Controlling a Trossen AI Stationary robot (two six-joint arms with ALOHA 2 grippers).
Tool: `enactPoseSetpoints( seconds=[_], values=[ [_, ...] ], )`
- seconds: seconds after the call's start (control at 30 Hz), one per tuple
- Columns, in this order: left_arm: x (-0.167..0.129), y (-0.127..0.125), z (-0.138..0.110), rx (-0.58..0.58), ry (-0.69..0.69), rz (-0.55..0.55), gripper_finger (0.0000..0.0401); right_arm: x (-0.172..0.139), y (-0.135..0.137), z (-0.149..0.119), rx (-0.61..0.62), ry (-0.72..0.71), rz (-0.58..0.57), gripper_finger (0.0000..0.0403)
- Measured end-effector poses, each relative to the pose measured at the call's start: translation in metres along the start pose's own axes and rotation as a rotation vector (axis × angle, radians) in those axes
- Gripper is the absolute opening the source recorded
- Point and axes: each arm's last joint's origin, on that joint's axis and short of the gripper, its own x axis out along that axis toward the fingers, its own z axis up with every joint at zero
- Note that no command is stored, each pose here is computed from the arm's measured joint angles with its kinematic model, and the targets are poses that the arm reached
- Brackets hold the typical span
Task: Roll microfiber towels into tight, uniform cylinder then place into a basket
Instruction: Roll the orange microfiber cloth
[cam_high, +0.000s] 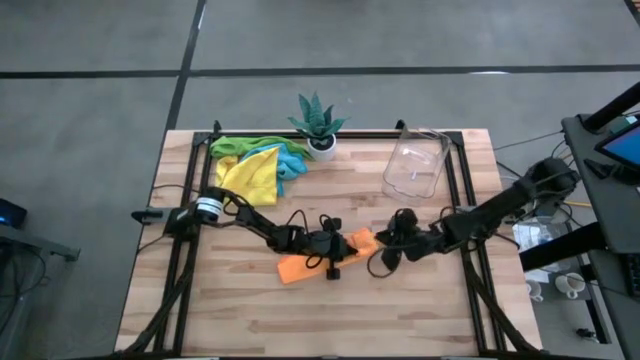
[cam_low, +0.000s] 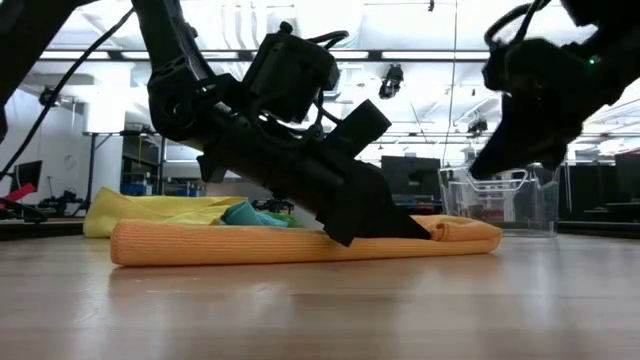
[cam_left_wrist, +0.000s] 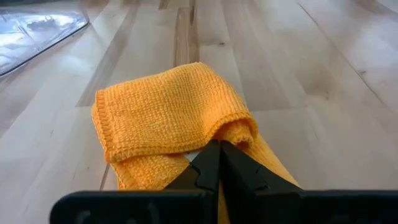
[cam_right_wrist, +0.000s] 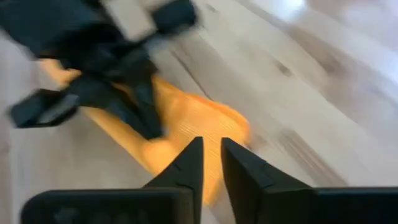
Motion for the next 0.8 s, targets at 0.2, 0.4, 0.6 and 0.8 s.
enactPoseSetpoints(
  seconds=[0.2, 0.4, 0.6, 0.8],
  values=[
    [0.0, 0.0, 0.0, 0.0, 0.002, -0.003, 0.0, 0.002, -0.013, 0.001, 0.157, 0.121, 0.043, 0.0124],
    [0.0, 0.0, -0.001, 0.0, 0.005, -0.008, 0.0, 0.02, -0.024, 0.003, 0.258, 0.179, 0.008, 0.0196],
    [0.0, -0.001, -0.002, 0.0, 0.009, -0.022, 0.0, 0.041, -0.026, 0.009, 0.321, 0.227, 0.1, 0.0243],
    [0.0, -0.001, -0.002, 0.0, 0.011, -0.027, 0.0, 0.06, -0.027, 0.006, 0.351, 0.31, 0.14, 0.0255]
  ],
)
